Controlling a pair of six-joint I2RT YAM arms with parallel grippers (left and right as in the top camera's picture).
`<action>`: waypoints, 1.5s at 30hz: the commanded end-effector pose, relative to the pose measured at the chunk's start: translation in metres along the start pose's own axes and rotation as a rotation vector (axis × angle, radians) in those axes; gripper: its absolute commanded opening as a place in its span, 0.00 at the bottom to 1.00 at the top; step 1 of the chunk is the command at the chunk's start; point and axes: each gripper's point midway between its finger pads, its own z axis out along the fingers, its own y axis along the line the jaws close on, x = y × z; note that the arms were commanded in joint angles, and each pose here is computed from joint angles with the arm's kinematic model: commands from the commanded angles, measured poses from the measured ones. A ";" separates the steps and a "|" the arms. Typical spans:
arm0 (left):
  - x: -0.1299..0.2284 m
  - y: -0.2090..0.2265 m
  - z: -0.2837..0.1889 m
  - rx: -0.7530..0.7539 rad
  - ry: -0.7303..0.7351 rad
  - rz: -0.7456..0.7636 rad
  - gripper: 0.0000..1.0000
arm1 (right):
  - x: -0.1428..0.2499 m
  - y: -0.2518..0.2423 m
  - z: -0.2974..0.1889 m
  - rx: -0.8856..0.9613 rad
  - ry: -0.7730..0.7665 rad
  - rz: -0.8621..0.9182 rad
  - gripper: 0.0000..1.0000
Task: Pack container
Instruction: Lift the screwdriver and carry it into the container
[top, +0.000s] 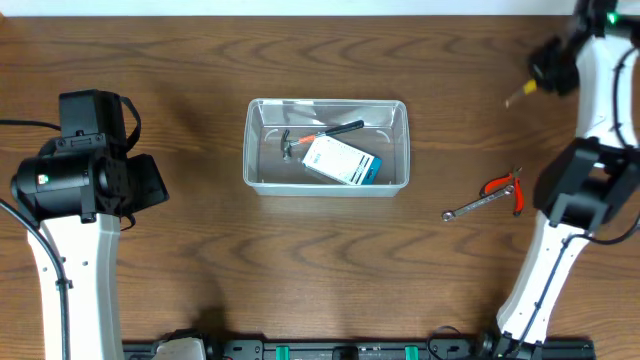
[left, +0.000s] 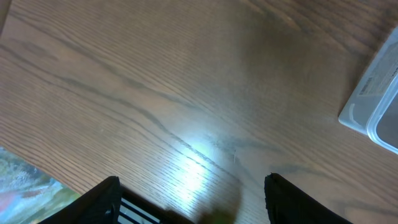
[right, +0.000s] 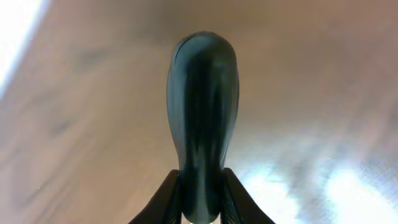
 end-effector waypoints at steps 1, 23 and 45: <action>-0.001 0.003 -0.001 -0.009 -0.003 -0.017 0.66 | 0.013 0.071 -0.053 -0.112 -0.098 -0.381 0.01; 0.004 0.004 -0.001 -0.013 0.014 -0.013 0.66 | 0.316 0.193 -0.166 -0.526 0.125 -1.789 0.01; 0.003 0.004 -0.001 -0.013 0.013 -0.013 0.66 | 0.350 0.119 -0.080 -0.292 0.519 -1.891 0.01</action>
